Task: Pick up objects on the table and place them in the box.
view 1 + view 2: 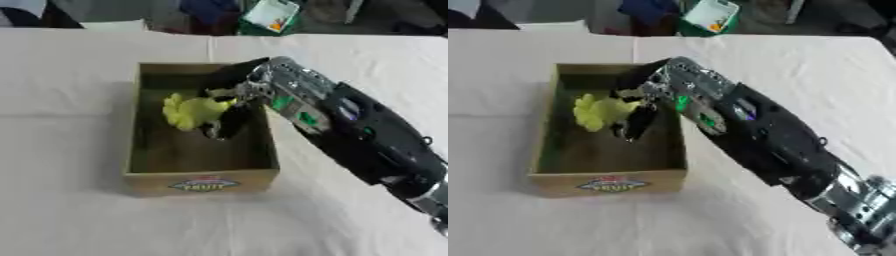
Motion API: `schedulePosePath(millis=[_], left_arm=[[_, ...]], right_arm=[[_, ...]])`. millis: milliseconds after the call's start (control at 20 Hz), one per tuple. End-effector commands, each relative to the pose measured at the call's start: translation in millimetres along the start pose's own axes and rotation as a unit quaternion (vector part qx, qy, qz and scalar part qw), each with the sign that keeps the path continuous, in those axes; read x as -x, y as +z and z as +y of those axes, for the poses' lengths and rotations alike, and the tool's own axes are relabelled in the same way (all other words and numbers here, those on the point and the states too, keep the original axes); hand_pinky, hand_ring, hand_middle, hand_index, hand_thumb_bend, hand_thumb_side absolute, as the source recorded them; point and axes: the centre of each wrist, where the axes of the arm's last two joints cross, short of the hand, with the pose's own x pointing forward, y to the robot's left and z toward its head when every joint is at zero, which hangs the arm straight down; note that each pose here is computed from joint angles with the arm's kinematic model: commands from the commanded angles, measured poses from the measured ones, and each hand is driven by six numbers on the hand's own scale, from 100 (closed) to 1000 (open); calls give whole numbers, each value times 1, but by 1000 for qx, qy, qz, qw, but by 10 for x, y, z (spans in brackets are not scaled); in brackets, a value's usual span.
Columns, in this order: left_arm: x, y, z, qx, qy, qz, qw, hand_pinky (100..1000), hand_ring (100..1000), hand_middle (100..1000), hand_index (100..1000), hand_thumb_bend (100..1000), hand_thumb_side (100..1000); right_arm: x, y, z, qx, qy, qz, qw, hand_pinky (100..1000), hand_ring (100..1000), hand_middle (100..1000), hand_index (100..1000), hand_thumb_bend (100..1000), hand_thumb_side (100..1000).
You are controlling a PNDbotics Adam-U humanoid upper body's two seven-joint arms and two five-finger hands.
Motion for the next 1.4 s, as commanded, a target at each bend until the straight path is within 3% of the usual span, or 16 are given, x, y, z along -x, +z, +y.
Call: schedulePosePath(millis=[50, 300, 550, 700, 950, 1100, 1250, 1300, 1400], left_arm=[[-56, -54, 14, 6, -2, -14, 1000, 374, 461, 566, 629, 100, 539], [-56, -51, 17, 6, -2, -13, 1000, 374, 462, 566, 629, 100, 539], [-55, -46, 22, 6, -3, -13, 1000, 374, 462, 566, 628, 100, 539], [-54, -43, 25, 5, -3, -13, 1000, 374, 462, 566, 628, 100, 539], [-53, -41, 32, 2, -4, -14, 1000, 373, 463, 567, 628, 100, 539], [-53, -43, 34, 0, -5, -15, 1000, 373, 463, 567, 627, 100, 539], [-53, -45, 39, -2, -6, -15, 1000, 374, 463, 567, 627, 100, 539], [-53, -46, 40, -3, -7, -16, 1000, 374, 463, 567, 627, 100, 541], [-54, -48, 42, -4, -7, -16, 1000, 374, 464, 567, 627, 100, 542]], right_arm=[[59, 53, -112, 13, 15, 14, 1000, 808, 902, 821, 904, 419, 587], [85, 107, -171, 24, 24, 23, 999, 818, 922, 841, 917, 703, 582], [116, 226, -231, 46, 15, 26, 998, 818, 912, 842, 918, 712, 599], [131, 423, -320, 82, 4, 26, 996, 819, 899, 838, 909, 648, 631], [192, 978, -457, 169, -17, 45, 984, 821, 872, 833, 886, 413, 711], [213, 1322, -461, 215, -34, 54, 975, 818, 844, 821, 869, 367, 769], [247, 1614, -412, 279, -70, 67, 956, 817, 812, 814, 851, 100, 894], [281, 1659, -386, 301, -84, 74, 947, 817, 809, 812, 849, 100, 881], [360, 1711, -319, 346, -114, 82, 928, 820, 783, 789, 832, 100, 942]])
